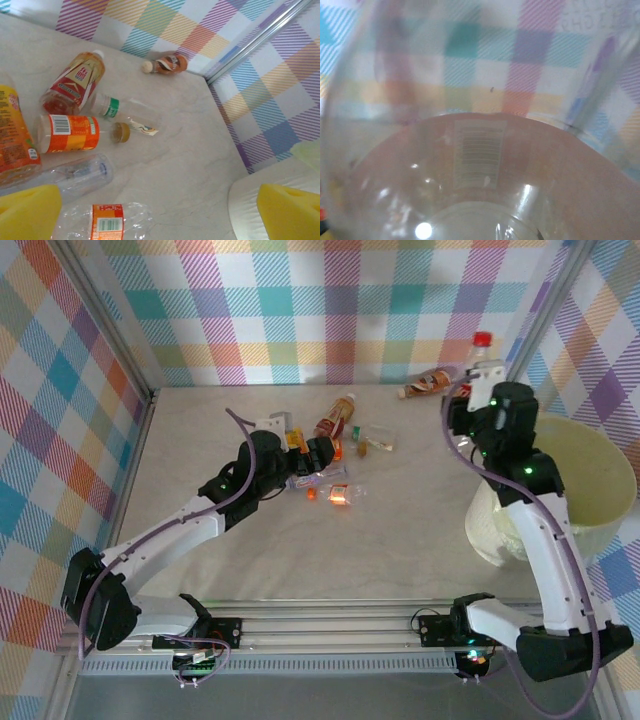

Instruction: Put the plastic bottles in the bin

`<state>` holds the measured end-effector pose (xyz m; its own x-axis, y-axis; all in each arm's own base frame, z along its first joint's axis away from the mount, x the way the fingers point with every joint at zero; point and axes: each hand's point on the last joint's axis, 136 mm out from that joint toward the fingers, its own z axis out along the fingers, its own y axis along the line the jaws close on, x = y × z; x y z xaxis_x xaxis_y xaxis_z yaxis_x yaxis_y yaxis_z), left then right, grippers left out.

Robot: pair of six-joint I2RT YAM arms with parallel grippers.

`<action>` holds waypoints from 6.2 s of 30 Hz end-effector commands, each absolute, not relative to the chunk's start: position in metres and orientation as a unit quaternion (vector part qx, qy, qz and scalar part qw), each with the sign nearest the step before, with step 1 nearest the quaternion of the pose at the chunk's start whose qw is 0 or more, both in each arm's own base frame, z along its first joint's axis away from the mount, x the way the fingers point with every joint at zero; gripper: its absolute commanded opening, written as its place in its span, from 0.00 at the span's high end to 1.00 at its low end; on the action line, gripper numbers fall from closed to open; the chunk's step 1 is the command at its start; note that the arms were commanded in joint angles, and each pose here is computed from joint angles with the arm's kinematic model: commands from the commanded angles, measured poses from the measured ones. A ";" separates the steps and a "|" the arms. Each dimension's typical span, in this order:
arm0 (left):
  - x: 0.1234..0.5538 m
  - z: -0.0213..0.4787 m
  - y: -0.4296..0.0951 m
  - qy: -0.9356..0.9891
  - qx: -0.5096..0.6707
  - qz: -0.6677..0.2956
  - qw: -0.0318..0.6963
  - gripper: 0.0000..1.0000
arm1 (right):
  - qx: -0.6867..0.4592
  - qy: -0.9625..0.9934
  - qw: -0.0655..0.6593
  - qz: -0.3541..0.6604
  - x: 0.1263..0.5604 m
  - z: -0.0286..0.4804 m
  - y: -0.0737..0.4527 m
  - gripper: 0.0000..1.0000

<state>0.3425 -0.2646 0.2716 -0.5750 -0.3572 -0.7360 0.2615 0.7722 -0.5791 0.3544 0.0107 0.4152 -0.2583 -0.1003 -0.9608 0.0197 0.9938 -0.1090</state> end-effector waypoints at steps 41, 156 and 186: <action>0.352 0.239 -0.262 0.854 -0.051 -0.284 0.432 0.00 | 0.224 0.852 0.449 -0.147 0.283 0.332 -0.156 0.43; 0.299 0.128 -0.124 0.884 -0.316 -0.134 0.319 0.00 | -0.633 0.766 0.098 0.057 0.320 0.022 0.299 0.15; 0.308 0.233 -0.183 0.811 -0.151 -0.361 0.435 0.00 | -0.438 0.795 0.376 0.184 0.302 0.216 0.300 0.56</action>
<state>0.3032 -0.1649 0.2109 -0.5739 -0.5880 -0.5699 -0.0699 0.7286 -0.6814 0.2996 0.2987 0.1787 -0.3175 -0.6784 -0.6626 -0.8754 0.4783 -0.0701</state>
